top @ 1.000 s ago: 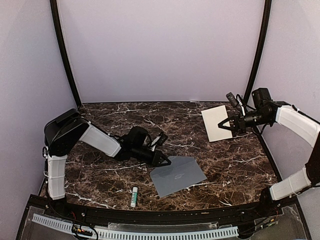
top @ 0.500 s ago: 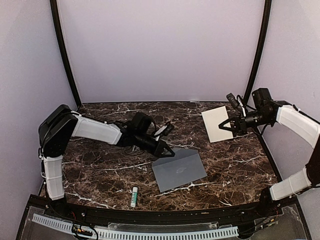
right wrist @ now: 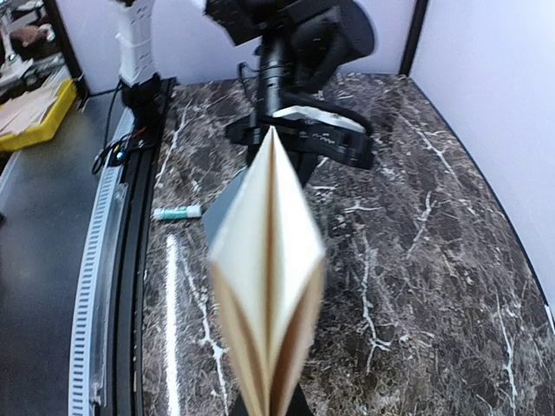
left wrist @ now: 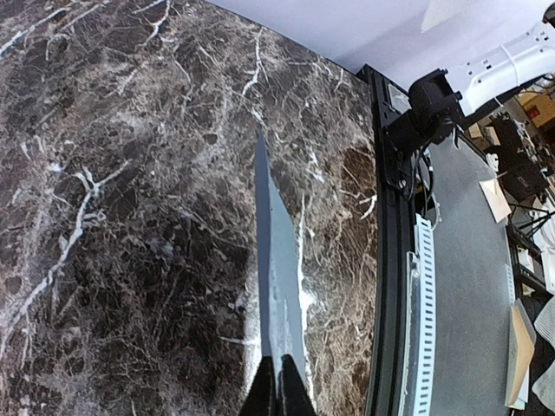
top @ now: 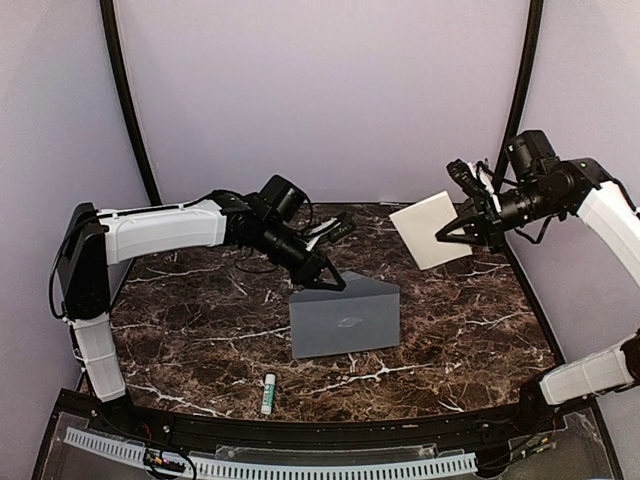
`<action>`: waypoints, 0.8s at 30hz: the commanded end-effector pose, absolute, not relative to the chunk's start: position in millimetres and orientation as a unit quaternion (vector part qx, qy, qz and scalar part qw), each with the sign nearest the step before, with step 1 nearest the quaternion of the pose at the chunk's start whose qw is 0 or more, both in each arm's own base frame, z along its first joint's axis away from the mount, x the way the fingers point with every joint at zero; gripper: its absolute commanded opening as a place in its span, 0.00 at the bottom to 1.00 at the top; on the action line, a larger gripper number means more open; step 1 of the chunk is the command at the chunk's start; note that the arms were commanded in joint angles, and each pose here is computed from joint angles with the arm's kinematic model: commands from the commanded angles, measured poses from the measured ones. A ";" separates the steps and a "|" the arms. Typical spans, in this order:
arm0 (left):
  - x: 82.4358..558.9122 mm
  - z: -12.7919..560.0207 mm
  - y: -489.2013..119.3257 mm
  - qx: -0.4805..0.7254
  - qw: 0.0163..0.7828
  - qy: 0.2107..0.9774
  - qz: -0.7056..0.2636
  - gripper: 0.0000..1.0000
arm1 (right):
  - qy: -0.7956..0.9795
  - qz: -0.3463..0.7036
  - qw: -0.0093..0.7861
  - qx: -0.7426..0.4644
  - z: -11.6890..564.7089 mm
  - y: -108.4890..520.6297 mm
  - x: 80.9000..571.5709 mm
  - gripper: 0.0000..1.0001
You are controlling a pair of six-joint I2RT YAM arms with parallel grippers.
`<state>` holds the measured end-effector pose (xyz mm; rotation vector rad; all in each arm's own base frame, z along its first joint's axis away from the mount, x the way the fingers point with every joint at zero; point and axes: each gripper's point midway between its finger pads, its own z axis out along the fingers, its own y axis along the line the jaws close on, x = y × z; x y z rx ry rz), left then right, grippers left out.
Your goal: Place the letter into the envelope and seal it
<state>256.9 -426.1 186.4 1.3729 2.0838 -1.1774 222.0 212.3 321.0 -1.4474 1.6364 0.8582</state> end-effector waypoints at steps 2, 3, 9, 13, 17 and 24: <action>222.7 187.1 -411.6 0.520 0.133 0.714 -0.451 0.00 | 0.632 0.305 0.316 -0.639 313.9 221.3 170.2 0.00; 220.2 189.5 -412.1 0.521 0.130 0.708 -0.458 0.00 | 0.628 0.309 0.305 -0.645 313.8 223.9 164.4 0.00; 218.6 186.0 -412.3 0.517 0.116 0.712 -0.461 0.00 | 0.625 0.312 0.256 -0.668 294.4 244.6 158.9 0.00; 219.5 178.4 -411.9 0.513 0.108 0.719 -0.457 0.00 | 0.625 0.293 0.233 -0.685 279.4 263.1 159.9 0.00; 218.9 175.5 -411.9 0.512 0.103 0.720 -0.457 0.00 | 0.619 0.283 0.206 -0.703 269.2 277.5 160.6 0.00; 216.5 176.2 -413.4 0.504 0.090 0.722 -0.466 0.00 | 0.606 0.252 0.196 -0.729 258.4 316.1 161.4 0.00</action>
